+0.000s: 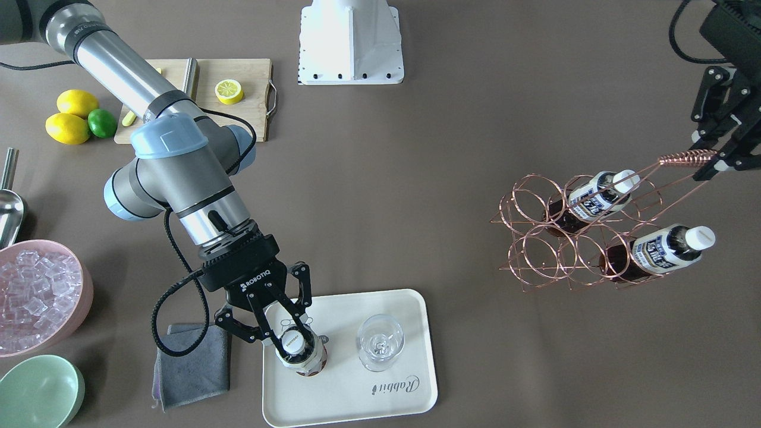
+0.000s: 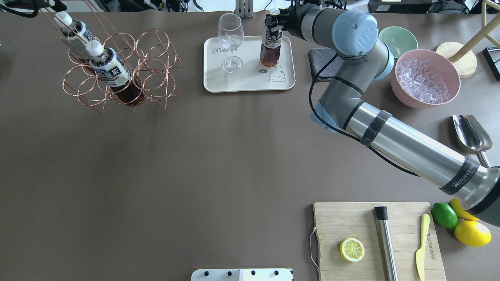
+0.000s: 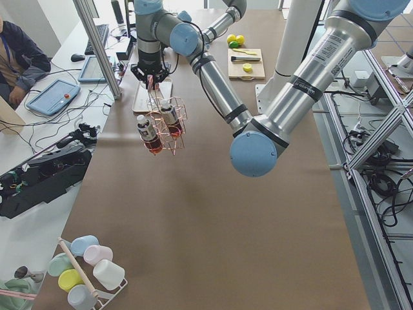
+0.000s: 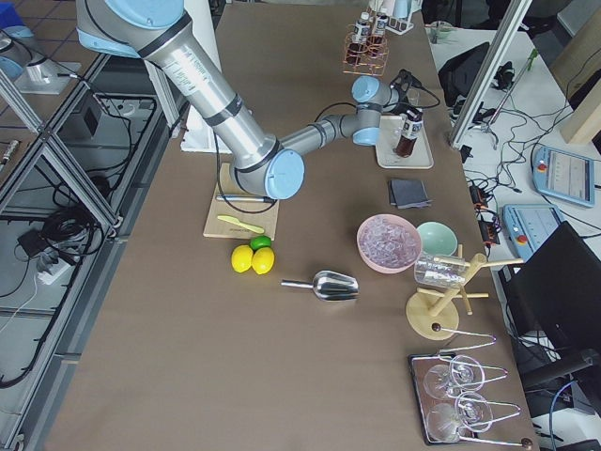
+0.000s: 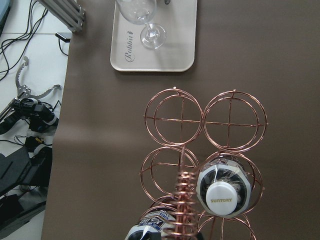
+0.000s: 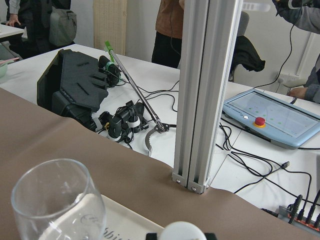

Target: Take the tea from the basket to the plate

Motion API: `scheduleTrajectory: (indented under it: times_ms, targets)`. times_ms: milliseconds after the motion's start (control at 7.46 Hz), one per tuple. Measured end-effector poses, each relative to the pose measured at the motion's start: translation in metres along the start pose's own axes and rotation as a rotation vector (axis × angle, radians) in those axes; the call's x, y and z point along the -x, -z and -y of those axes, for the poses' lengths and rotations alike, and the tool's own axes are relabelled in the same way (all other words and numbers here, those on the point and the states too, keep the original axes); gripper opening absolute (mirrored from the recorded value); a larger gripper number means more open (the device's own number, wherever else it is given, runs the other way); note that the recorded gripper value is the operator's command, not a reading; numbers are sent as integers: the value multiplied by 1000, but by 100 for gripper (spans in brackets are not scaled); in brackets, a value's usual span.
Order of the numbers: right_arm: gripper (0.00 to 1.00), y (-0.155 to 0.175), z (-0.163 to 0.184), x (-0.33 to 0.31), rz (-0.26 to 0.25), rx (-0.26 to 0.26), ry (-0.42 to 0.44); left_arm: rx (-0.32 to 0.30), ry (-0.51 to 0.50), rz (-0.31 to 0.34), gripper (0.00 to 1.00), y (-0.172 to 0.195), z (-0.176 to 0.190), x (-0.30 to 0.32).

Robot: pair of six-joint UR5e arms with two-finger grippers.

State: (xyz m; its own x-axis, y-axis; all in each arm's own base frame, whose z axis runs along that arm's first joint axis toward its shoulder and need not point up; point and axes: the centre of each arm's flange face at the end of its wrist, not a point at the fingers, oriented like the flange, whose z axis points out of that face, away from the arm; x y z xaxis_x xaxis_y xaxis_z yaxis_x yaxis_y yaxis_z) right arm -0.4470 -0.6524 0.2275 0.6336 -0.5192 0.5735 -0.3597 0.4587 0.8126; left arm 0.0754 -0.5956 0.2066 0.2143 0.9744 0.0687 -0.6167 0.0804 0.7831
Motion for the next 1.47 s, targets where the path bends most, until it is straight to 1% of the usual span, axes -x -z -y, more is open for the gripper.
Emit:
scheduleTrajectory:
  times_ms: [134,536,938,1072,1206,1340,1474]
  targets:
    - [99,0,0,0,-1,0,1,25,-18,-12,0,-5,-30,18]
    - [100,0,0,1,1,-1,2,78,-53,-52,0,-19,-108,54]
    - [100,4,5,2,8,-10,-4,111,-49,-120,0,-55,-176,79]
    - [100,9,12,3,18,-18,-7,115,-42,-126,0,-68,-198,90]
    - [100,17,25,-1,33,-12,-9,117,-35,-124,0,-80,-219,100]
    - [100,35,44,-12,44,19,-19,120,-29,-119,0,-88,-237,107]
    - [100,63,58,-30,28,55,-47,123,-26,-113,0,-94,-251,112]
